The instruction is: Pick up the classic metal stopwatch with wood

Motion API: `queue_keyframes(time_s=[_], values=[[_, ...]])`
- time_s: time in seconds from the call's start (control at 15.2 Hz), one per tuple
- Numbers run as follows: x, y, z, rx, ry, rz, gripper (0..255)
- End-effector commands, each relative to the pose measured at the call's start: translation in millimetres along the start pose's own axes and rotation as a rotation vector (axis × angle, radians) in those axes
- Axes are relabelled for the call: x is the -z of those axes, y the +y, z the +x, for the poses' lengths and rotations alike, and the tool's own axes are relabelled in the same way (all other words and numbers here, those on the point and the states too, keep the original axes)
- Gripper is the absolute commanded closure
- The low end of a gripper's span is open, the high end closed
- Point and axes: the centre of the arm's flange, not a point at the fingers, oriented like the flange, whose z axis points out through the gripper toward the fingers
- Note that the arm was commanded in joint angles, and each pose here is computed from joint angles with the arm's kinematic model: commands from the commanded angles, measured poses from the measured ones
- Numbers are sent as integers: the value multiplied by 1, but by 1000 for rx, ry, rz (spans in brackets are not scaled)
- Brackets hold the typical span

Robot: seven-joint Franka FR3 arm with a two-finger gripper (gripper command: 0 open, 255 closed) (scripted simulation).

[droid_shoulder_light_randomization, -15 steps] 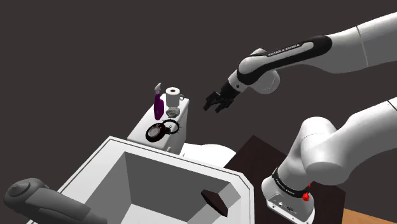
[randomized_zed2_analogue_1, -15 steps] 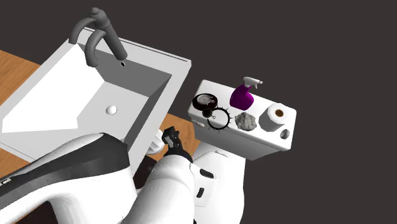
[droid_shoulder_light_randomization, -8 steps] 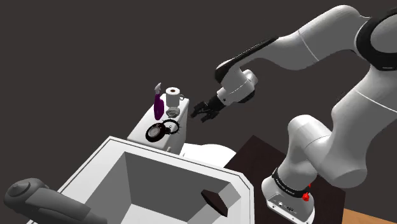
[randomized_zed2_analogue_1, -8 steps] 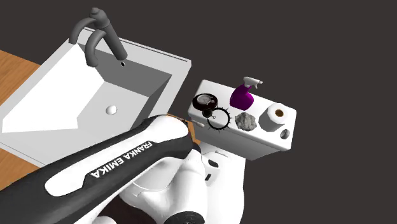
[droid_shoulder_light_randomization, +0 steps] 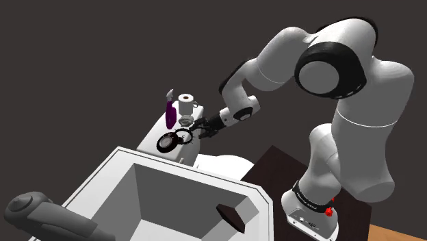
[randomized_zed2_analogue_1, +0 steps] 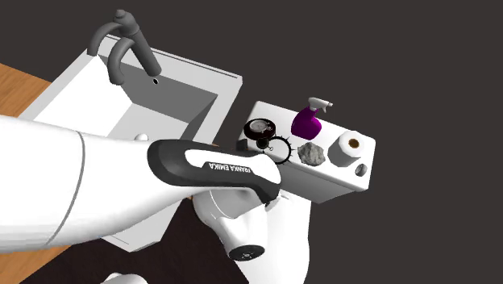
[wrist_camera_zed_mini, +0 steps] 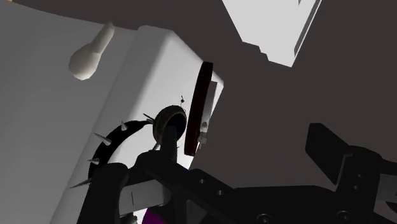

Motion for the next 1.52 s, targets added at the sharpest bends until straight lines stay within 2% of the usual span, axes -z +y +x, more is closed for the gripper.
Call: queue_keyframes(time_s=[0.0,0.4,0.46,1.06,1.12,1.45], values=[[-30,8,3,-23,19,62,0],[-110,23,14,-85,66,225,0],[-119,24,15,-92,71,242,0],[-141,56,7,-92,71,242,0],[-141,58,8,-92,70,242,255],[-141,59,11,-92,71,242,255]])
